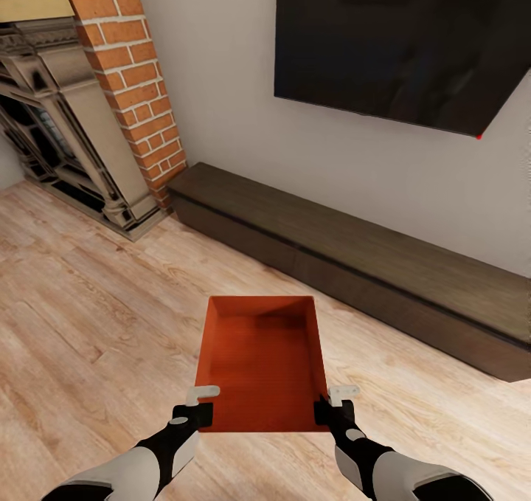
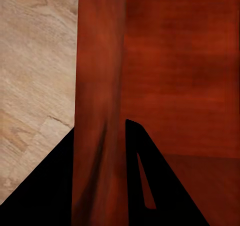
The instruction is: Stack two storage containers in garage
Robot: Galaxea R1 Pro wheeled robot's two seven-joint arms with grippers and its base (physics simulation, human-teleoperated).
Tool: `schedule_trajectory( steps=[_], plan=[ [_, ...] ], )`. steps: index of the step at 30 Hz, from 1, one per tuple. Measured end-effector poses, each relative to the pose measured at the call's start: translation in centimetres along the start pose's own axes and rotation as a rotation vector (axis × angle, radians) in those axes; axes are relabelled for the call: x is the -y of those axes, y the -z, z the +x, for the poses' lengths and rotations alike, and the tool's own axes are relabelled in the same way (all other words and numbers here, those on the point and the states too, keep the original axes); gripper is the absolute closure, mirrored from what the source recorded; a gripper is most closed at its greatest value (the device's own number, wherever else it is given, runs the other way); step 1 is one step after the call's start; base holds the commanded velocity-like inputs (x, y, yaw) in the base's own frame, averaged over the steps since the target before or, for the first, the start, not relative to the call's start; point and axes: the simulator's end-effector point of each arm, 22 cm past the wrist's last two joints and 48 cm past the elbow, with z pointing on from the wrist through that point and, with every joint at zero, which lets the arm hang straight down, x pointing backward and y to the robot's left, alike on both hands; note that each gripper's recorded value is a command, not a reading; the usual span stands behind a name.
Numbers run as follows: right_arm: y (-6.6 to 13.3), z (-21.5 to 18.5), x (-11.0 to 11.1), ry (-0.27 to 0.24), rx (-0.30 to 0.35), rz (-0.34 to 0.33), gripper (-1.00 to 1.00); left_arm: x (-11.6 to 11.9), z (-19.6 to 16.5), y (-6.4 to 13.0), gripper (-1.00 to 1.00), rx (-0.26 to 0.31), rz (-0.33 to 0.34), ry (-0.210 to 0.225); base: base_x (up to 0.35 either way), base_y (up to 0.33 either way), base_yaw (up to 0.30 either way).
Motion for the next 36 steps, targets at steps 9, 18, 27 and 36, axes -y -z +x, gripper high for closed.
schedule_trajectory(
  steps=[9, 18, 27, 36],
  plan=[
    [1.1, -1.1, 0.0, 0.001, 0.013, 0.000, 1.00, -0.1, -0.8, 1.3, 1.00, 0.013, 0.000, 0.001, 0.000, 0.000, -0.065],
    [2.3, -2.0, 0.0, 0.001, 0.027, 0.001, 1.00, -0.1, -1.6, 2.6, 1.00, 0.027, 0.001, 0.002, 0.000, 0.000, -0.065],
    [3.3, -2.9, 0.0, 0.001, 0.039, 0.001, 1.00, -0.2, -2.2, 3.8, 1.00, 0.039, 0.001, 0.003, 0.000, 0.000, -0.018],
    [4.4, -3.7, 0.0, 0.001, 0.051, 0.002, 1.00, -0.2, -2.8, 4.9, 1.00, 0.051, 0.002, 0.004, 0.000, 0.000, 0.000]
  ],
)
